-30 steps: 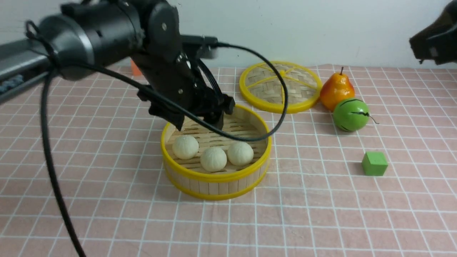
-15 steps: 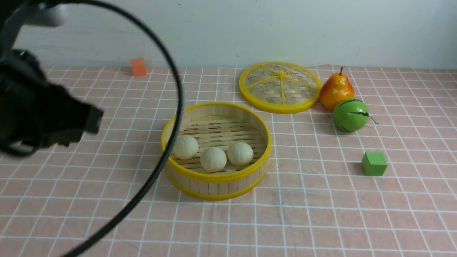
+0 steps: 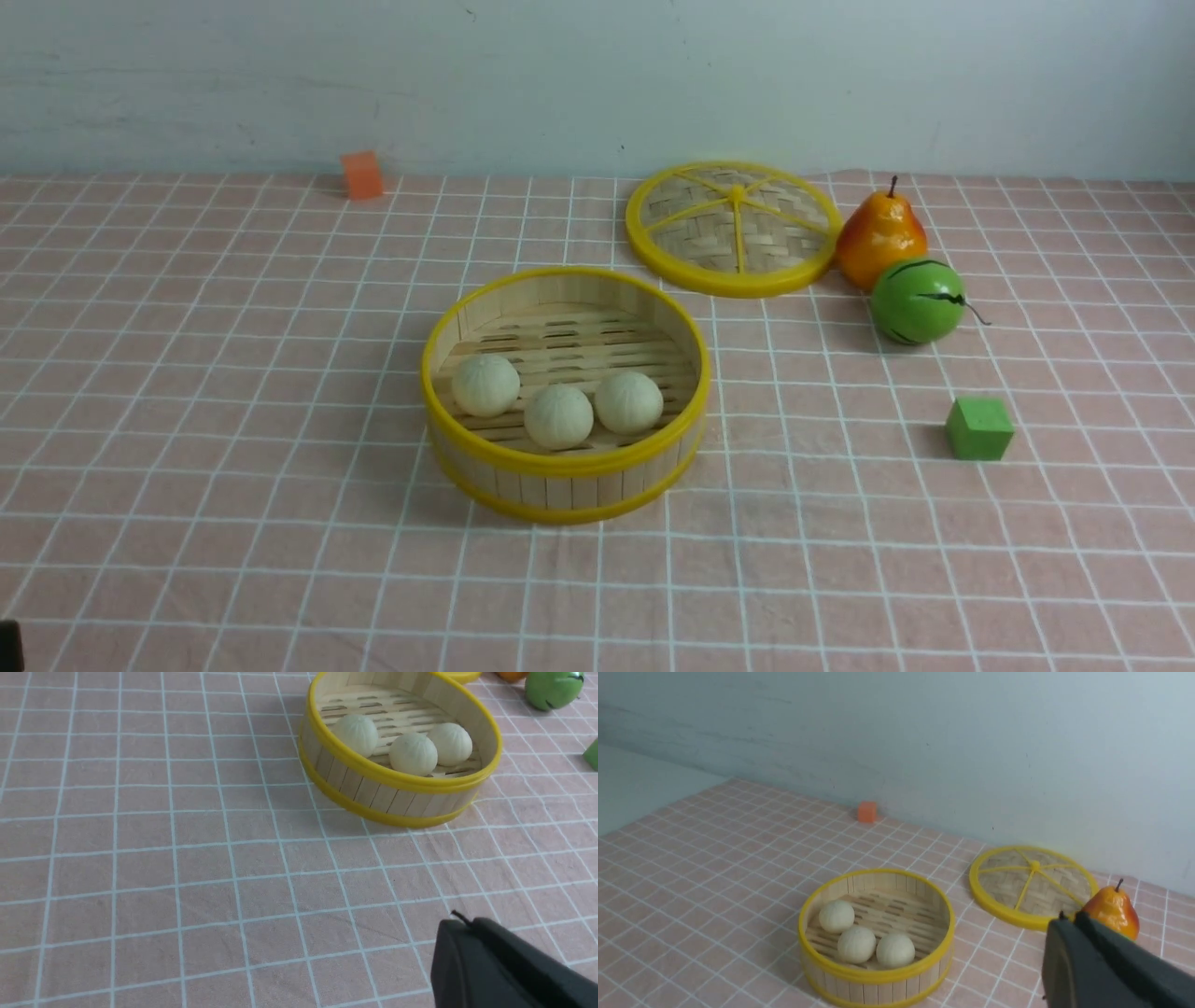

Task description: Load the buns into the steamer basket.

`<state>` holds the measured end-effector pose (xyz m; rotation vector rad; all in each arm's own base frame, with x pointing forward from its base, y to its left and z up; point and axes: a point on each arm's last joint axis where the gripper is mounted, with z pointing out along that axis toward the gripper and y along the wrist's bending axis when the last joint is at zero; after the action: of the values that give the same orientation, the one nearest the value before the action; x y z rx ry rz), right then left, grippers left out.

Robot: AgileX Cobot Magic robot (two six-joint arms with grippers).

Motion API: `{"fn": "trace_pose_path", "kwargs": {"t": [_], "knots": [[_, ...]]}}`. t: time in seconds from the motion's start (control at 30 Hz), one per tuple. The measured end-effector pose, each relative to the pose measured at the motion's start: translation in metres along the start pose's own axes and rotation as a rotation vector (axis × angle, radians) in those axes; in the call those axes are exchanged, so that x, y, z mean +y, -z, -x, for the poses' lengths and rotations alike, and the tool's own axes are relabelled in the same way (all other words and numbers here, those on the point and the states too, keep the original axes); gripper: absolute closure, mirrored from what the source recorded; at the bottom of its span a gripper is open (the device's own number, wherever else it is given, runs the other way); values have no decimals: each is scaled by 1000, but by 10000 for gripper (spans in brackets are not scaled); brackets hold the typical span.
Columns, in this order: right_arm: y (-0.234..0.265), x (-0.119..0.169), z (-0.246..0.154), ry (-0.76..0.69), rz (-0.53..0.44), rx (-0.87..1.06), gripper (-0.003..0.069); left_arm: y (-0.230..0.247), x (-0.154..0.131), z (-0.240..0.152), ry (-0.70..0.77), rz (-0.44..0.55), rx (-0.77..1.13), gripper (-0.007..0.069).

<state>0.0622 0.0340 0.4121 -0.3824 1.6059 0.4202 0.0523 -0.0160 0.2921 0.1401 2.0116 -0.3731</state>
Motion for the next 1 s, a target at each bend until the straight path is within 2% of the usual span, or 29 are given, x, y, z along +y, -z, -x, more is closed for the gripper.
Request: {"fn": "trace_pose_path", "kwargs": {"t": [0.1,0.8,0.83,0.87,1.0], "knots": [[0,0,4,6,4,-47,679,0,4,-10,-9,14,-17,638],[0,0,4,9,4,-45,670,1,5,-10,-8,12,-25,638],[0,0,3,8,-22,-44,670,1,5,-10,-8,12,-25,638],[-1,0,2,9,4,-39,670,1,5,-10,-8,12,-25,638],[-3,1,-15,-9,12,-2,669,1,5,-10,-8,12,-25,638]]}}
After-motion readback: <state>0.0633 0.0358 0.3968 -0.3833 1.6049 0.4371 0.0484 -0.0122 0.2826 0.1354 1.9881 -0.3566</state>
